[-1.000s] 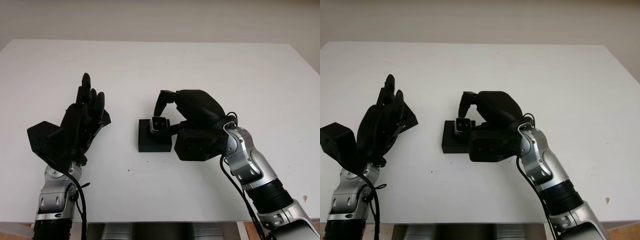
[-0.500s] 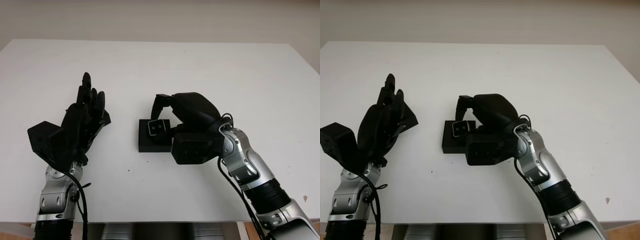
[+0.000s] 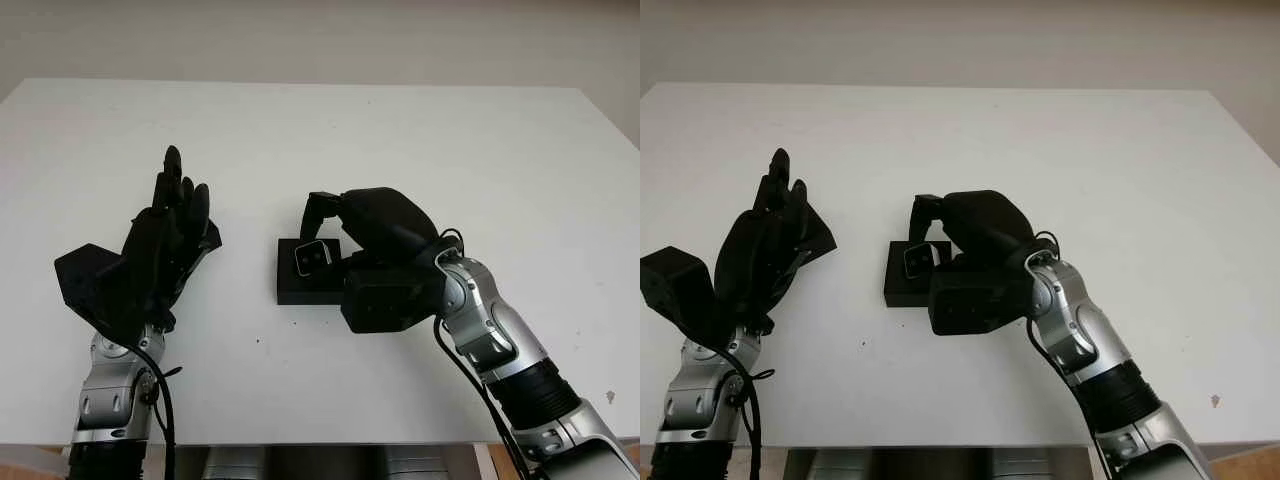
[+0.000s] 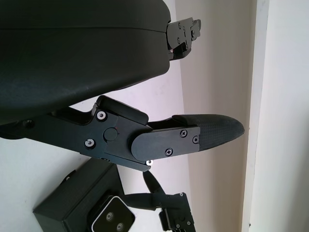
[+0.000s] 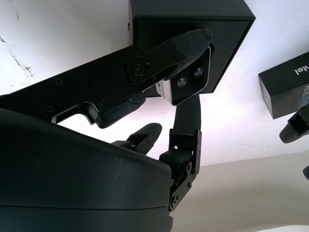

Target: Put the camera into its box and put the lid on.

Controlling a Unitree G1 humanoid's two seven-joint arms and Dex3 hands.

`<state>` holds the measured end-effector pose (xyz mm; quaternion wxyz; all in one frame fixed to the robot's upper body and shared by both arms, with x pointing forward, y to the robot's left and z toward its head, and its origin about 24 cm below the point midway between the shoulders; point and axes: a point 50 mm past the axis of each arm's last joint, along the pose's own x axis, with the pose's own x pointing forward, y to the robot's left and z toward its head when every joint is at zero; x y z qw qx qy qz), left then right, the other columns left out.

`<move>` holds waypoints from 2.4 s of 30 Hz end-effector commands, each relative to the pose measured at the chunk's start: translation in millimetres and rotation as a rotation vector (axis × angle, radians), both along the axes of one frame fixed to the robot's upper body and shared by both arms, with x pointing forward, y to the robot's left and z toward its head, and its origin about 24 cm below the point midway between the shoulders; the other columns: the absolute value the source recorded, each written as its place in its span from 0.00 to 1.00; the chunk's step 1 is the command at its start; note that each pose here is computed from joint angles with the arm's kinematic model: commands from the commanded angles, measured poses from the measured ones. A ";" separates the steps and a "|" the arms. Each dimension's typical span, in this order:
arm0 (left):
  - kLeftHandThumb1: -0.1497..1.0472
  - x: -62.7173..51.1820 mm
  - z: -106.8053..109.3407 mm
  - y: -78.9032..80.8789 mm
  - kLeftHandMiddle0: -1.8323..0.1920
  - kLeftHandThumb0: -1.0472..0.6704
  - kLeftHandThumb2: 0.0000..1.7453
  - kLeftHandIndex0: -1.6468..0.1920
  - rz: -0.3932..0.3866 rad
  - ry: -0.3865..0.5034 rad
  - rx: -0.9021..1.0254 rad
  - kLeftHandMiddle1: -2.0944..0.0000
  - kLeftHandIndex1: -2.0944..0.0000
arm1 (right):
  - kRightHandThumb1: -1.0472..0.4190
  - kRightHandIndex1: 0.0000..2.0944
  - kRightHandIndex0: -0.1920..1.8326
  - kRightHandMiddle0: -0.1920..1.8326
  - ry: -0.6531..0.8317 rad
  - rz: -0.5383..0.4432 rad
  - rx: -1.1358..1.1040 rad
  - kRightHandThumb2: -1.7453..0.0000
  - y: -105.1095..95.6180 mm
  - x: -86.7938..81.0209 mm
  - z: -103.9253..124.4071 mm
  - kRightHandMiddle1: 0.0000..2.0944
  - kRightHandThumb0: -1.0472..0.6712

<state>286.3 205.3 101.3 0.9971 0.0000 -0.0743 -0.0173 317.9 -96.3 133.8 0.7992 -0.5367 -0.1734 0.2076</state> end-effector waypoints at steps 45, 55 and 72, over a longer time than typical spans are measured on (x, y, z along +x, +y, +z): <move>1.00 -1.4 4.0 2.3 1.00 0.15 0.29 1.00 0.009 -0.018 0.016 1.00 1.00 | 0.04 0.10 0.32 0.29 0.238 -0.046 0.310 0.97 -5.8 14.4 -15.0 0.82 0.35; 1.00 -0.8 3.9 5.6 1.00 0.15 0.28 1.00 0.012 -0.023 0.011 1.00 1.00 | 0.05 0.09 0.32 0.29 0.263 -0.066 0.376 0.97 -4.8 17.7 -26.2 0.83 0.36; 1.00 -1.0 2.8 6.1 1.00 0.15 0.30 1.00 -0.002 -0.021 0.032 1.00 1.00 | 0.04 0.10 0.32 0.28 0.186 -0.141 0.410 0.97 -0.7 14.4 -37.0 0.82 0.36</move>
